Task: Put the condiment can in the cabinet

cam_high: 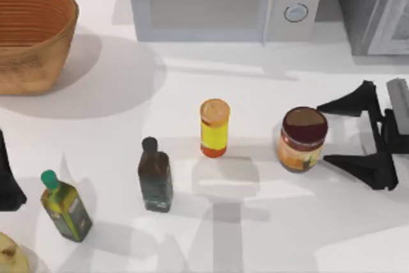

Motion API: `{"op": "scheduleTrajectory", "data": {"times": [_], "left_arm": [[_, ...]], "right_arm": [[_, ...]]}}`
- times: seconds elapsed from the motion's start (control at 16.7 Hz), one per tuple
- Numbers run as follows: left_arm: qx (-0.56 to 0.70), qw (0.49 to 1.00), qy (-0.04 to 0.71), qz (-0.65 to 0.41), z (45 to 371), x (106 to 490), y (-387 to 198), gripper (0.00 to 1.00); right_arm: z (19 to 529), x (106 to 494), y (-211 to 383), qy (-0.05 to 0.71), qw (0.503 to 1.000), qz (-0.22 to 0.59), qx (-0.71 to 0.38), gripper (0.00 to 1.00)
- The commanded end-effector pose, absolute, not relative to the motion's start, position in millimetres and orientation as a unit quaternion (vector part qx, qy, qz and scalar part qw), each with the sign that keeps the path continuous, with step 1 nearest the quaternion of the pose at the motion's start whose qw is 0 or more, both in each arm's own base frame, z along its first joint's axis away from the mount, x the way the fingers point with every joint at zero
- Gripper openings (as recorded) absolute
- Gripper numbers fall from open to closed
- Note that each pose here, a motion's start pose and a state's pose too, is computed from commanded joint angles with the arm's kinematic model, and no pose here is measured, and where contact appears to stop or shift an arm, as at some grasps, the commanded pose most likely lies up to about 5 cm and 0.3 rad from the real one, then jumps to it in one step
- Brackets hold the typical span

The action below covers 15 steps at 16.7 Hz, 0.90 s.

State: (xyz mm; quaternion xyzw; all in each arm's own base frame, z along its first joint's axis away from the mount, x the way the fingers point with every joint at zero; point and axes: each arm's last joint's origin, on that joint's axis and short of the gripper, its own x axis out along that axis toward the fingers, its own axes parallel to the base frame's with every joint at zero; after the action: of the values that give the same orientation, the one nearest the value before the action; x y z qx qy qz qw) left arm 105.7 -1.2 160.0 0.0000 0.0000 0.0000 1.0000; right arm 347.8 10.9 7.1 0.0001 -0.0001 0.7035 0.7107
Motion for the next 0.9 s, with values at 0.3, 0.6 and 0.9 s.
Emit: {"op": "scheduleTrajectory", "data": {"times": [0.3,0.6,0.9], "left_arm": [[0.000,1.000,0.000,0.000,160,106,-1,1.00],[0.000,1.000,0.000,0.000,160,106,-1,1.00],[0.000,1.000,0.000,0.000,160,106,-1,1.00]], "right_arm": [[17,361,15,0.001,0.712,0.702,-0.003,1.00],[21,367,37,0.004,0.710,0.704,-0.005,1.00],[12,356,63,0.001,0.711,0.703,-0.002,1.00]]}}
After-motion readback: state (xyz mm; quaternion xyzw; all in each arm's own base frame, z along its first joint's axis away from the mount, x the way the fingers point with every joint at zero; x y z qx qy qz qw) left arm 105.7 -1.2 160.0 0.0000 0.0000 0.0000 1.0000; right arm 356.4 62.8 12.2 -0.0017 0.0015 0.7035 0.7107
